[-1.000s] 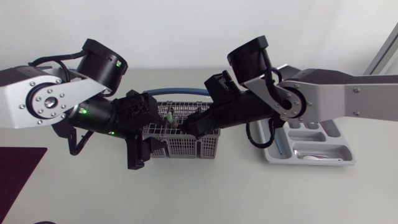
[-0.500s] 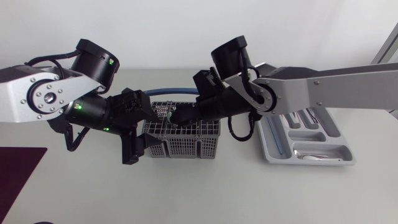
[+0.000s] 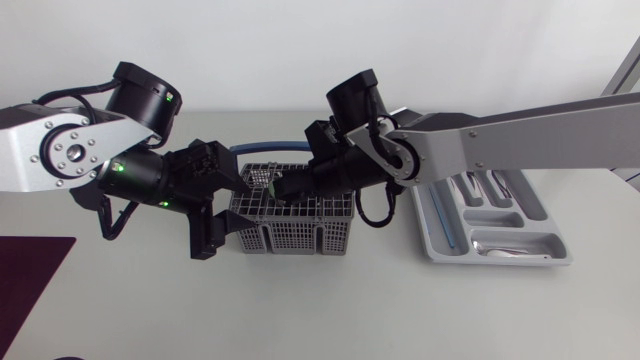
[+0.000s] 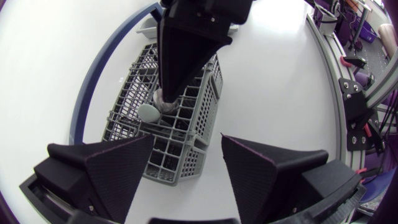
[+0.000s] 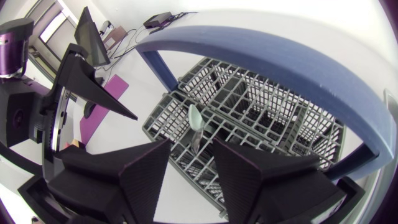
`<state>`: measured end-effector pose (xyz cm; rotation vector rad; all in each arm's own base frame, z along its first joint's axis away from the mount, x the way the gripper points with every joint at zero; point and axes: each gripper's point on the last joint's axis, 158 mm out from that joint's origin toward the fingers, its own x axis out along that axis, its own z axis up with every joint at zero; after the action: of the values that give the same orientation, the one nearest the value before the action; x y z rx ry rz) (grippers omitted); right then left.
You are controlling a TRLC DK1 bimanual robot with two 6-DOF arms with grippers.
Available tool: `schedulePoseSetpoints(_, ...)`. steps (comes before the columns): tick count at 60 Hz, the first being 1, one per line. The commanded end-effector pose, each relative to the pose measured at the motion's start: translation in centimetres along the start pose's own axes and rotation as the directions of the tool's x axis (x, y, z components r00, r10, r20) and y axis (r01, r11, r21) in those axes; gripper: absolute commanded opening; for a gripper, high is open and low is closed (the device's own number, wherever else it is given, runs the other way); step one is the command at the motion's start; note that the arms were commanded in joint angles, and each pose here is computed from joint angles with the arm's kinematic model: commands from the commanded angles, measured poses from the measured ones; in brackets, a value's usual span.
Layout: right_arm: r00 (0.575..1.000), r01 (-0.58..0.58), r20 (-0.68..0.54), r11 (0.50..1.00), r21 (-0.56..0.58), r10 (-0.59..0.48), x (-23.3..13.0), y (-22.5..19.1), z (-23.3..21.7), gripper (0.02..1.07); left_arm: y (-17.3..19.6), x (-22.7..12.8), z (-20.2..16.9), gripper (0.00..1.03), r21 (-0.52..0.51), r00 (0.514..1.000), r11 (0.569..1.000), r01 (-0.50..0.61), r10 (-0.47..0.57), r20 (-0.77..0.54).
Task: Unload the cutlery basket into the drawer organizer.
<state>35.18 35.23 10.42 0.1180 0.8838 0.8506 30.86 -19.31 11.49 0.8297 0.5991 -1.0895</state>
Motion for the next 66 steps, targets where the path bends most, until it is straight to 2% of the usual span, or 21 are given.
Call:
schedulePoseSetpoints(1, 1.000, 0.009, 0.011, 0.999, 0.045, -0.010, 0.7, -0.6, 0.6, 0.48, 0.0, 0.4, -0.2, 0.89, 0.012, 1.000, 1.000, 0.016, -0.016, 0.005)
schedulePoseSetpoints(12, 1.000, 0.013, 0.018, 0.999, 0.045, -0.014, 0.8, -0.9, 1.0, 0.42, -0.1, 0.4, -0.3, 0.89, 0.010, 1.000, 1.000, 0.018, -0.018, 0.006)
schedulePoseSetpoints(23, 0.999, 0.018, 0.026, 0.999, 0.051, -0.019, 1.2, -1.4, 1.8, 0.30, -0.1, 0.4, -0.3, 0.89, 0.009, 1.000, 1.000, 0.016, -0.016, 0.006)
schedulePoseSetpoints(58, 0.999, 0.042, -0.016, 0.997, 0.069, -0.041, 1.8, -1.9, 0.5, 0.23, 0.0, 0.2, -0.1, 0.89, 0.009, 1.000, 1.000, 0.020, -0.021, 0.022)
schedulePoseSetpoints(66, 0.999, 0.043, -0.016, 0.997, 0.066, -0.042, 1.5, -1.9, 0.4, 0.18, 0.0, 0.1, 0.1, 0.89, 0.010, 1.000, 1.000, 0.018, -0.018, 0.025)
